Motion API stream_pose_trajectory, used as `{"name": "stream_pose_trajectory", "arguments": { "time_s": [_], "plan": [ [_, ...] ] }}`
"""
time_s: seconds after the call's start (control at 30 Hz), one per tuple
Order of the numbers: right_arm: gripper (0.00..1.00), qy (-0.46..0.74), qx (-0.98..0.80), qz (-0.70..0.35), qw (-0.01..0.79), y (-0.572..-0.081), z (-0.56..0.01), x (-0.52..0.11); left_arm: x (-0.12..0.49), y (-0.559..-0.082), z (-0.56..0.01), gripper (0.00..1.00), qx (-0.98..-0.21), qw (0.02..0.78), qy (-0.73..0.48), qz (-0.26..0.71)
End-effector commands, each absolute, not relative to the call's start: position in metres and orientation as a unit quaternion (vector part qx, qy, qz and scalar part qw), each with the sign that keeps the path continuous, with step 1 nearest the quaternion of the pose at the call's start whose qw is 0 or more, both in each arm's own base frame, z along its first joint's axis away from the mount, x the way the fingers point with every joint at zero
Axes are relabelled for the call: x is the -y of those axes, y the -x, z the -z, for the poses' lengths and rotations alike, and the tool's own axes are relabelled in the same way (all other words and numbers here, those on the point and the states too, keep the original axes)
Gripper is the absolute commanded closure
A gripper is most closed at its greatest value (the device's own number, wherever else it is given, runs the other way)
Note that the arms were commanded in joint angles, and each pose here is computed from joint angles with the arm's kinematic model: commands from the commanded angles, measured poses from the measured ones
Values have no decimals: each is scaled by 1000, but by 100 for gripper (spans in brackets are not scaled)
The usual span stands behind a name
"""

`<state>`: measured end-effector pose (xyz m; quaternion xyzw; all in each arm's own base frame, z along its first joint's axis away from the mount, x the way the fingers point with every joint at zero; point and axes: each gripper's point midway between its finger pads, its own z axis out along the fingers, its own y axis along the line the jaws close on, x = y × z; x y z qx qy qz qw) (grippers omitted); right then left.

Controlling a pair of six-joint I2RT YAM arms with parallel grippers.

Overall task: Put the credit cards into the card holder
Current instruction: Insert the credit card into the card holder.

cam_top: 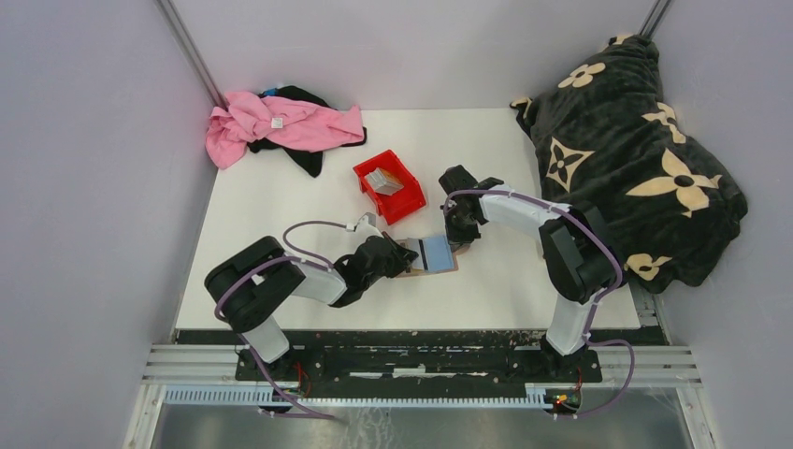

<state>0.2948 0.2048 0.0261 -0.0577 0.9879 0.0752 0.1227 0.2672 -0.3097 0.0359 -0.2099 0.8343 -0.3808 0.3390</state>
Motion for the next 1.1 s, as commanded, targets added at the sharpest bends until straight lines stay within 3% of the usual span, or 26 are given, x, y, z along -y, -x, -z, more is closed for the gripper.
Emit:
{"name": "stream_pose_trajectory", "arguments": {
  "time_s": [0.0, 1.07],
  "plan": [
    [99, 55, -988, -66, 128, -298, -20, -205, 303, -269, -25, 97, -839, 354, 205, 360],
    [99, 80, -990, -41, 109, -283, -11, -207, 291, -259, 15, 97, -867, 351, 199, 291]
  ]
}}
